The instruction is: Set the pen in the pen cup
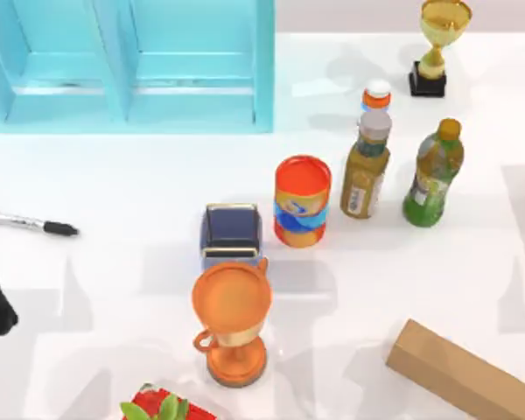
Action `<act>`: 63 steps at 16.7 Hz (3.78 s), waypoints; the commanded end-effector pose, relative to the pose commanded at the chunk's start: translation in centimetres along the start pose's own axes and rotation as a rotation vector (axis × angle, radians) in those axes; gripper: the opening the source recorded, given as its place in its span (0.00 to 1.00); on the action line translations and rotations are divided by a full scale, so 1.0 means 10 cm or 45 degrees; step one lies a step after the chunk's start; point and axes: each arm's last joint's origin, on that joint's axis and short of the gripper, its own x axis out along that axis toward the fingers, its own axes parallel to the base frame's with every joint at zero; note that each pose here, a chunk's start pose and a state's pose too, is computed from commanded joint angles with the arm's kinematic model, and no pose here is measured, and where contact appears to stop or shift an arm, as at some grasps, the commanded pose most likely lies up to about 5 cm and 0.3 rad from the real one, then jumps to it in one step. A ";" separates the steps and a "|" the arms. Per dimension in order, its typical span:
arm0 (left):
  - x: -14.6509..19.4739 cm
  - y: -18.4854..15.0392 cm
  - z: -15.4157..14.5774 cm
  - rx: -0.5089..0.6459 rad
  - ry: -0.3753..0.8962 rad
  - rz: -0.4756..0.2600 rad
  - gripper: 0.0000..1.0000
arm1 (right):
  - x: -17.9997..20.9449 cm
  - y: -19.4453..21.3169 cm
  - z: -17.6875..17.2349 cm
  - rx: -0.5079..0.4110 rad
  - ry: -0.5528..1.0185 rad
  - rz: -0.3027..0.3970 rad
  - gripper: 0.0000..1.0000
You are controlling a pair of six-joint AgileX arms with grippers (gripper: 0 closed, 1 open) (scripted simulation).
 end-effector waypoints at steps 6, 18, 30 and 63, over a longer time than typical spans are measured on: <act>0.06 0.02 0.02 -0.130 0.062 -0.002 1.00 | 0.00 0.00 0.00 0.000 0.000 0.000 1.00; 0.88 0.30 -0.18 -1.265 0.580 0.179 1.00 | 0.00 0.00 0.00 0.000 0.000 0.000 1.00; 1.22 0.48 -0.69 -1.843 0.825 0.374 1.00 | 0.00 0.00 0.00 0.000 0.000 0.000 1.00; 2.02 0.29 -1.26 -1.843 0.825 0.374 0.17 | 0.00 0.00 0.00 0.000 0.000 0.000 1.00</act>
